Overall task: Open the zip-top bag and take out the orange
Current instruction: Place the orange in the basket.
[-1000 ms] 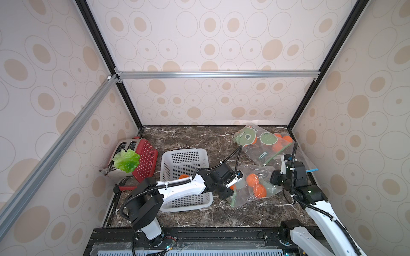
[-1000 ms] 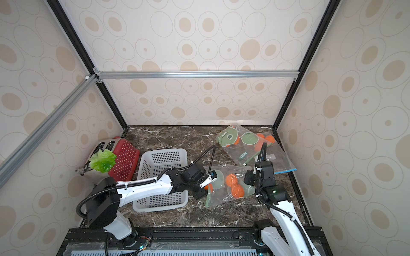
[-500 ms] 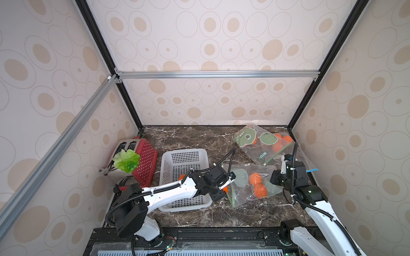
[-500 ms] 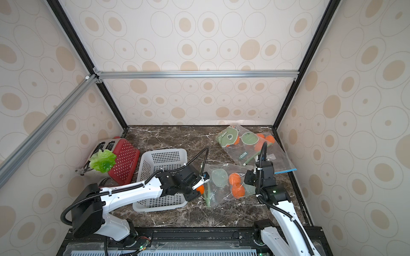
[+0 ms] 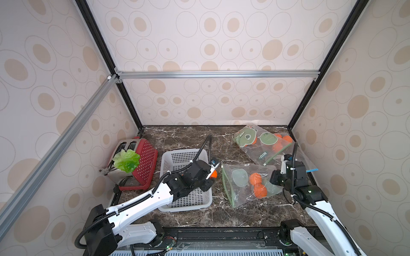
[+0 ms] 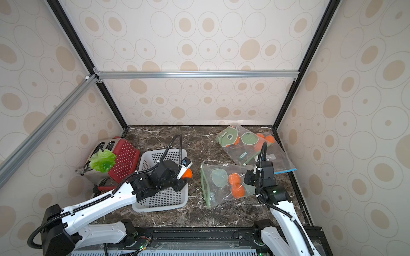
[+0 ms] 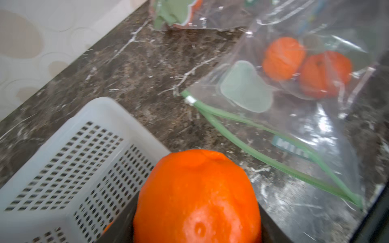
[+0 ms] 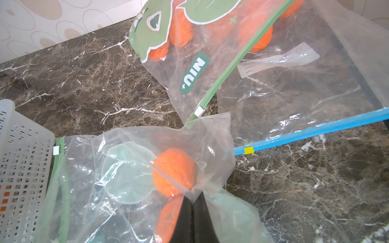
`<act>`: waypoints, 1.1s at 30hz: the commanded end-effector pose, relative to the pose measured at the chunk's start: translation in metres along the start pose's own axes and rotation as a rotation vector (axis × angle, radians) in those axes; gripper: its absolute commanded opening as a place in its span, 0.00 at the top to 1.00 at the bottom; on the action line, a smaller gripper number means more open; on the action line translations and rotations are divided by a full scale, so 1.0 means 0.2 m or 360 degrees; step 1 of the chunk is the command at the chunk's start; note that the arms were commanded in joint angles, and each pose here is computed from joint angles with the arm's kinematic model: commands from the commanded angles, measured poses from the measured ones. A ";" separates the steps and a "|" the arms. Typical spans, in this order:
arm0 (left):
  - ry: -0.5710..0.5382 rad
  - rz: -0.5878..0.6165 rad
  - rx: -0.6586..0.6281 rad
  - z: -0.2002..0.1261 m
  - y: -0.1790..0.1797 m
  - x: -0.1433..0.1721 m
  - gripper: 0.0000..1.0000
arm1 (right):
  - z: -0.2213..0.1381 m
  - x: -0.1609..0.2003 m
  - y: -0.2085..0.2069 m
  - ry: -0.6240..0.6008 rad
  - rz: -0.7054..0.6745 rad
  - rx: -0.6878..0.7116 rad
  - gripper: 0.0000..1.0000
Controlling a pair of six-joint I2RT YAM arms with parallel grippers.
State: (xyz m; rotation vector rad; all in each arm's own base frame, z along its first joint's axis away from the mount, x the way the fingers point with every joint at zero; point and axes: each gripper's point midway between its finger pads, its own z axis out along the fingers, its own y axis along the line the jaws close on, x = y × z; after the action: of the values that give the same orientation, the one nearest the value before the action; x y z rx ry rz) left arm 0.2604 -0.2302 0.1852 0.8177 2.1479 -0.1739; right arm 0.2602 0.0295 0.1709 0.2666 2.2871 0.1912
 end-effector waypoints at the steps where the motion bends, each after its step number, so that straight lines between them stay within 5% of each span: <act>1: -0.0066 -0.0306 -0.0236 0.01 0.24 -0.02 0.51 | 0.00 0.00 -0.01 -0.0012 0.0028 -0.0003 1.00; 6: 0.0012 -0.0548 -0.0294 0.14 0.41 0.02 0.54 | 0.00 0.01 -0.01 -0.0010 0.0032 -0.0009 1.00; 15: 0.0162 -0.0668 -0.0426 0.44 0.59 0.08 0.54 | 0.00 0.01 0.00 -0.0012 0.0036 -0.0020 1.00; 33: 0.0282 -0.0733 -0.0335 0.76 0.55 0.23 0.39 | 0.01 0.02 0.00 -0.0001 0.0039 -0.0030 1.00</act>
State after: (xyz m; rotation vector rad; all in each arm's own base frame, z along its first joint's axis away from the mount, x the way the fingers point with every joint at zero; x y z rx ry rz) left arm 0.3921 -0.1735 0.0572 0.2552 2.4805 -0.0705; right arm 0.2596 0.0328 0.1694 0.2628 2.2852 0.2227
